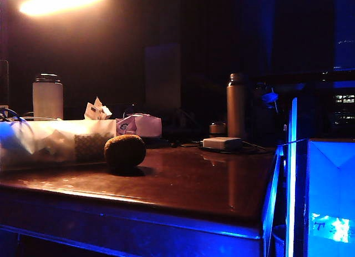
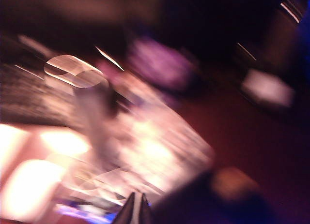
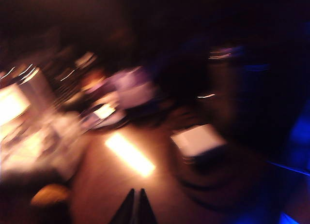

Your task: Pick up the kiwi and place it into the translucent box.

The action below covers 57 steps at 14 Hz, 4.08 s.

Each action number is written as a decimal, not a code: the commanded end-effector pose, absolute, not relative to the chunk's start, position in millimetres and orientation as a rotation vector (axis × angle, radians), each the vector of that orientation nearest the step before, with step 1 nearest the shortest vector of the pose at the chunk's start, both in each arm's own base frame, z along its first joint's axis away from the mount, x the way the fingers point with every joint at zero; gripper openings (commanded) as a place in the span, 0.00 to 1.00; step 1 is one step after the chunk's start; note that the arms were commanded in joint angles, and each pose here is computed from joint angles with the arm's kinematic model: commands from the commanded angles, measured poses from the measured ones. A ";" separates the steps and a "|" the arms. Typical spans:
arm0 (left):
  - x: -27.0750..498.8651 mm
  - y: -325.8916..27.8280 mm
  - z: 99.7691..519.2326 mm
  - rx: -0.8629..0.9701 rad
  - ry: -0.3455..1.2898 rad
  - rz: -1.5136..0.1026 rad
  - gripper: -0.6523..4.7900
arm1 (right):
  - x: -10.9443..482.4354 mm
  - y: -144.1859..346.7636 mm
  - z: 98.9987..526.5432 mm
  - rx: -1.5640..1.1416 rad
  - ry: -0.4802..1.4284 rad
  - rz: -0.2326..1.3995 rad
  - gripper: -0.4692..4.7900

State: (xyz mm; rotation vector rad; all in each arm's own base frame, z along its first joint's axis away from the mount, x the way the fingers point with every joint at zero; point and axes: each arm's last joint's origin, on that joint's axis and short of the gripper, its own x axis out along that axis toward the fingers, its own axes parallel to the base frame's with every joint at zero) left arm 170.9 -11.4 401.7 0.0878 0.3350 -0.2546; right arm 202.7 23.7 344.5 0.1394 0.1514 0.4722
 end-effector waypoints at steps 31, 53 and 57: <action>186.5 -14.3 418.3 -0.127 0.505 -0.302 0.11 | 375.9 280.3 190.8 -0.549 0.423 1.225 1.00; 186.9 -14.3 419.0 -0.125 0.496 -0.302 0.11 | 374.2 282.6 217.0 -0.542 0.326 1.208 0.62; 186.9 -13.5 418.5 -0.115 0.500 -0.275 0.11 | 384.3 291.1 269.3 -0.517 0.177 1.180 0.62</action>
